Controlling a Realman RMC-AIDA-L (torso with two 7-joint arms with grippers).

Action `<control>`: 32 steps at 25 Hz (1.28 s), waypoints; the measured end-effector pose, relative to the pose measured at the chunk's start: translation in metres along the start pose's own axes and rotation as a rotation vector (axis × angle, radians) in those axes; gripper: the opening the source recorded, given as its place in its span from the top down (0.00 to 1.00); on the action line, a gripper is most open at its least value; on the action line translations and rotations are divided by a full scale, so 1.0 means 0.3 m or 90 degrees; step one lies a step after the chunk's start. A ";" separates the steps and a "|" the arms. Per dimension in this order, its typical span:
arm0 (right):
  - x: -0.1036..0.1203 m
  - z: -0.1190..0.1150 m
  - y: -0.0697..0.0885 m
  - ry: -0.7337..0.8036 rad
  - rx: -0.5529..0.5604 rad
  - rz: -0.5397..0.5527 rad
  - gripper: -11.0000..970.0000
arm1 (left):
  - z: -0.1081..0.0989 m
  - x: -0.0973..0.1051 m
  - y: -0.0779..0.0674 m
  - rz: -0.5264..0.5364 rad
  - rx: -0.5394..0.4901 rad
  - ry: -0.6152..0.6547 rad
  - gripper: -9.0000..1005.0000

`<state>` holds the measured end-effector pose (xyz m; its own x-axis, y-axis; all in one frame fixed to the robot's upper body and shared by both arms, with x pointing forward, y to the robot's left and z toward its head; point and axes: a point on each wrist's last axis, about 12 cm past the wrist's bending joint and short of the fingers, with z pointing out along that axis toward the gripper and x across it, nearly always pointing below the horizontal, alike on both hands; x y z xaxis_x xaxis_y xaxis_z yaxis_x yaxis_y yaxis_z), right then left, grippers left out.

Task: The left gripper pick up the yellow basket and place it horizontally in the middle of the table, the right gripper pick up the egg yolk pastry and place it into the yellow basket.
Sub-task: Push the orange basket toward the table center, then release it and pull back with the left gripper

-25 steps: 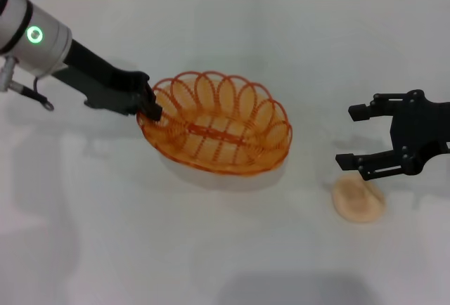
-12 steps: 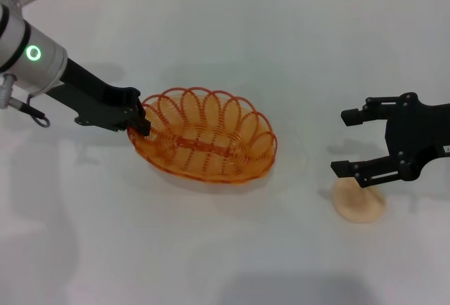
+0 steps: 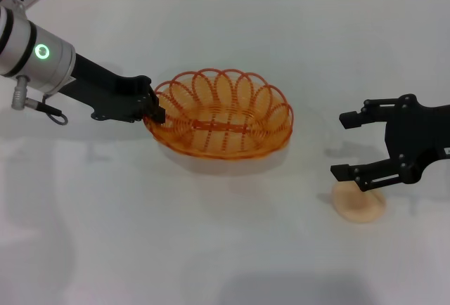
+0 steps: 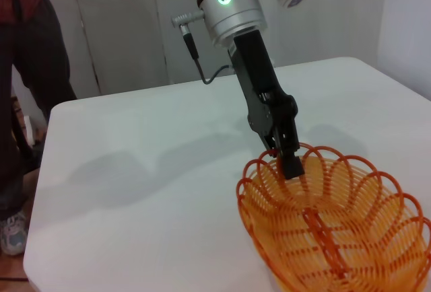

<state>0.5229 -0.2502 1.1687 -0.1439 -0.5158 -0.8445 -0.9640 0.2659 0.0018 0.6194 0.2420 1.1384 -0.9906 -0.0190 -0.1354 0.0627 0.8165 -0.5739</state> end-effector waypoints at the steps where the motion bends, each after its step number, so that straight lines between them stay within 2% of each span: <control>1: -0.001 0.001 0.000 0.000 -0.001 -0.001 0.13 | 0.001 0.000 0.003 -0.003 -0.001 -0.003 0.91; 8: -0.013 0.004 -0.001 0.000 -0.010 -0.008 0.13 | 0.023 0.007 0.017 -0.017 -0.001 -0.006 0.91; 14: -0.013 0.005 -0.003 0.000 -0.011 -0.008 0.13 | 0.059 0.017 0.014 -0.018 0.001 0.004 0.91; 32: -0.009 0.008 -0.003 0.000 -0.013 -0.010 0.13 | 0.105 0.034 0.009 -0.015 0.000 0.014 0.91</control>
<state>0.5247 -0.2472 1.1696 -0.1291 -0.5201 -0.8443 -0.9705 0.2411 -0.0001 0.6133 0.2259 1.1100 -0.9943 -0.0255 -0.1035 0.0392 0.8157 -0.5772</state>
